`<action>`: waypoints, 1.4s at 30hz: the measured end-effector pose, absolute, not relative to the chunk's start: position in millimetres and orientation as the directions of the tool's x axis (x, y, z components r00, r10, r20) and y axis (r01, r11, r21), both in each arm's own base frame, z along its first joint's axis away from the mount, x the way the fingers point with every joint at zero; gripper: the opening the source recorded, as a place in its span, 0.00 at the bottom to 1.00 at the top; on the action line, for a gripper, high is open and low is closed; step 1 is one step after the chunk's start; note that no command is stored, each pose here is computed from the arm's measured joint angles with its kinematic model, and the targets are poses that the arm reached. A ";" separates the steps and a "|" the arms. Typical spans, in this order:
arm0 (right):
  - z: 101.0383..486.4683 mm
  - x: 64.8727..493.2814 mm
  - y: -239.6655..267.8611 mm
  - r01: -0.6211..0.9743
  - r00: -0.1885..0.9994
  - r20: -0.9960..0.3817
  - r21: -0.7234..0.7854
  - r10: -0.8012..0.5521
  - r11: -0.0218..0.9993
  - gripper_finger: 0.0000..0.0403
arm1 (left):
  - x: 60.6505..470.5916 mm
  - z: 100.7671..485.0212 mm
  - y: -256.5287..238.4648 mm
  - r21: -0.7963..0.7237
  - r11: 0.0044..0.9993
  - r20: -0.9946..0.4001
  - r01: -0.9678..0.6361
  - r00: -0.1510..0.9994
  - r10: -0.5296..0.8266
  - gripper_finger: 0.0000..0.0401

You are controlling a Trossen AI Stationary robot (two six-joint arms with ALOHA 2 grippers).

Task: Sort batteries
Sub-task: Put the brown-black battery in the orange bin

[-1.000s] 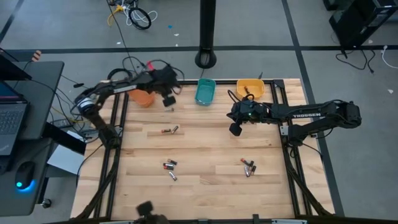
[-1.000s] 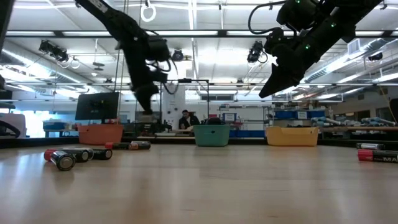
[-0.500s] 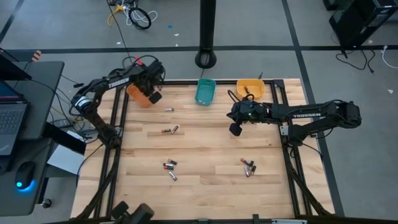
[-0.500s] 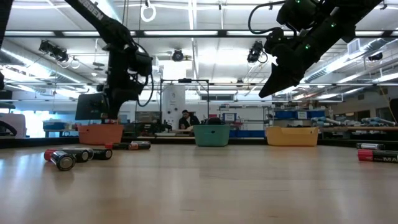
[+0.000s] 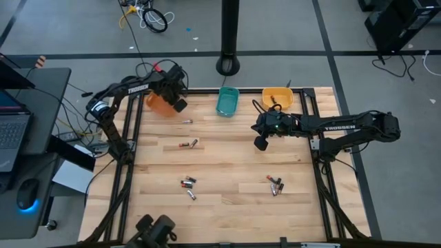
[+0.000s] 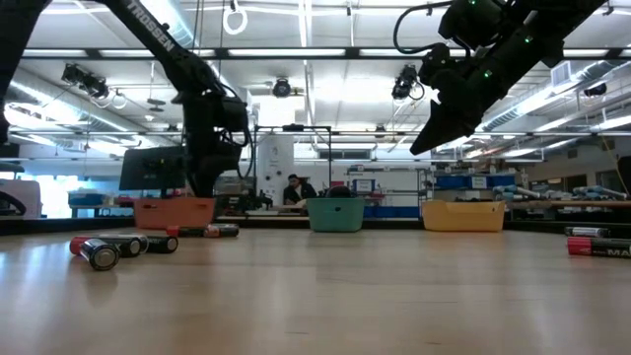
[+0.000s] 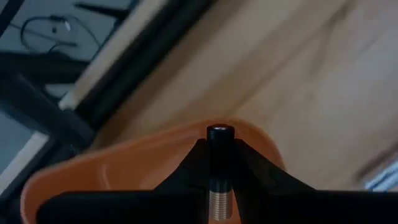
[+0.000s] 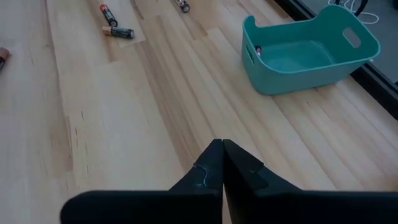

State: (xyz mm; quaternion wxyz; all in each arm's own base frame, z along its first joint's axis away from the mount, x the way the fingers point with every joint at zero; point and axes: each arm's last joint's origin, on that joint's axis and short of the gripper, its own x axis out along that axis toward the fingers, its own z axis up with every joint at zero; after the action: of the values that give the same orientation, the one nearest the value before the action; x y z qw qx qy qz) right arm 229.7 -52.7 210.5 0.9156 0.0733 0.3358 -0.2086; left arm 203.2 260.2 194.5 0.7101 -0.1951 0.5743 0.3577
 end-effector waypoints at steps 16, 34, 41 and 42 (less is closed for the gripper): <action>209.8 229.2 -52.6 0.417 0.681 -0.652 -0.026 -0.332 0.908 0.02 | 201.2 198.5 270.5 0.077 0.687 -0.933 -0.722 0.191 0.305 0.11; 186.5 243.4 -49.7 0.402 0.740 -0.577 -0.033 -0.346 0.915 0.03 | 196.4 186.5 260.7 0.117 0.626 -0.930 -0.771 0.136 0.342 0.11; 185.7 241.8 -49.4 0.401 0.730 -0.591 -0.037 -0.344 0.915 0.03 | 200.5 185.3 263.6 0.052 0.601 -0.907 -0.798 0.213 0.362 0.11; 185.4 241.5 -49.4 0.402 0.727 -0.594 -0.037 -0.344 0.915 0.03 | 201.7 186.1 264.9 0.043 0.596 -0.899 -0.802 0.229 0.373 0.11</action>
State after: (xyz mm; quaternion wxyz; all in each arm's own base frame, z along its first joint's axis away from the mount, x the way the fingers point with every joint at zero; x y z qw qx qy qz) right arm 241.5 -49.4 185.4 0.9281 0.0472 0.3099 -0.2010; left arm 201.7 264.9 186.1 0.7518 -0.2223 0.4825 0.3905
